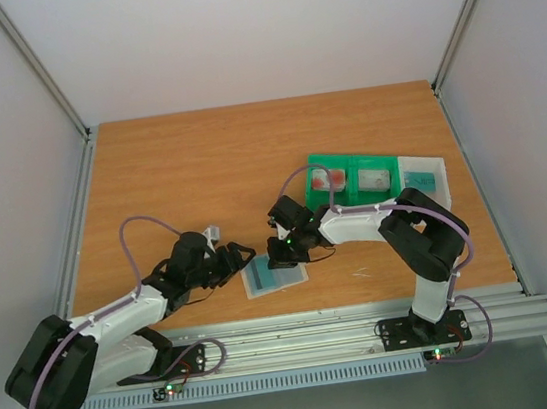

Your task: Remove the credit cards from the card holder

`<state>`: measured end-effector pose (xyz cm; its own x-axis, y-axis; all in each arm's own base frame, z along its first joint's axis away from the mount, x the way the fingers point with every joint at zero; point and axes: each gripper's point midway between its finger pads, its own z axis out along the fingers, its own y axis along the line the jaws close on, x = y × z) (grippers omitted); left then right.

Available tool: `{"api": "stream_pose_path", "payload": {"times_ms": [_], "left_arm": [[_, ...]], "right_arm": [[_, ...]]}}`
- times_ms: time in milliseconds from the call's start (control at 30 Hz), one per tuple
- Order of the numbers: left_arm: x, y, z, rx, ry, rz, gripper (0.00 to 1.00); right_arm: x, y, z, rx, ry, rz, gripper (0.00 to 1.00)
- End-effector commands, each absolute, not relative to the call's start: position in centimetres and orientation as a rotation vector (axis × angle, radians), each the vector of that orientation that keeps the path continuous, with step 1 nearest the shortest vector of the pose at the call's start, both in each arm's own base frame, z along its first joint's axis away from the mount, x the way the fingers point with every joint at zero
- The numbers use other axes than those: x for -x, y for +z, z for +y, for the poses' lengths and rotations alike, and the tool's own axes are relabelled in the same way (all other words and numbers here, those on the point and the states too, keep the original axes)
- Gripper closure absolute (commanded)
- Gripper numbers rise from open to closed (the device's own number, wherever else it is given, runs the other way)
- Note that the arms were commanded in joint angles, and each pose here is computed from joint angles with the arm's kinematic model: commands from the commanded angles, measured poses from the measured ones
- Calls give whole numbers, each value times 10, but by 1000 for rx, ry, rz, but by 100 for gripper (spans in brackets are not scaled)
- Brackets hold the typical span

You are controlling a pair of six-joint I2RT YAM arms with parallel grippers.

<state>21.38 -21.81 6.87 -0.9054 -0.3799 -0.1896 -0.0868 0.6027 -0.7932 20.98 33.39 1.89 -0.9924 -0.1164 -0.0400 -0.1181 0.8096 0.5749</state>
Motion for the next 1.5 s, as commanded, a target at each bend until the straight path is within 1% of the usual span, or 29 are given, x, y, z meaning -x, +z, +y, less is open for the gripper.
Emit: {"api": "stream_pose_path", "payload": {"times_ms": [0,233,467,667,867,1167,1467], "left_arm": [[-222,67,-219,403,-1226,2435,33],[-222,67,-224,393,-1261,2434,37],[-222,66,-225,370,-1263,2439,44],[-222,64,-225,374,-1259,2444,44],[-223,61,-227,378,-1266,2451,47],[-223,57,-231,382,-1285,2460,49],[-223,60,-233,377,-1308,2454,65]], "right_arm": [[-200,7,321,173,888,3042,99],[-201,6,319,183,876,3037,99],[-199,5,318,177,873,3042,99],[-199,5,317,176,872,3041,99],[-199,5,317,178,872,3042,99],[-199,5,317,180,870,3042,99],[-199,8,316,177,877,3035,99]]}}
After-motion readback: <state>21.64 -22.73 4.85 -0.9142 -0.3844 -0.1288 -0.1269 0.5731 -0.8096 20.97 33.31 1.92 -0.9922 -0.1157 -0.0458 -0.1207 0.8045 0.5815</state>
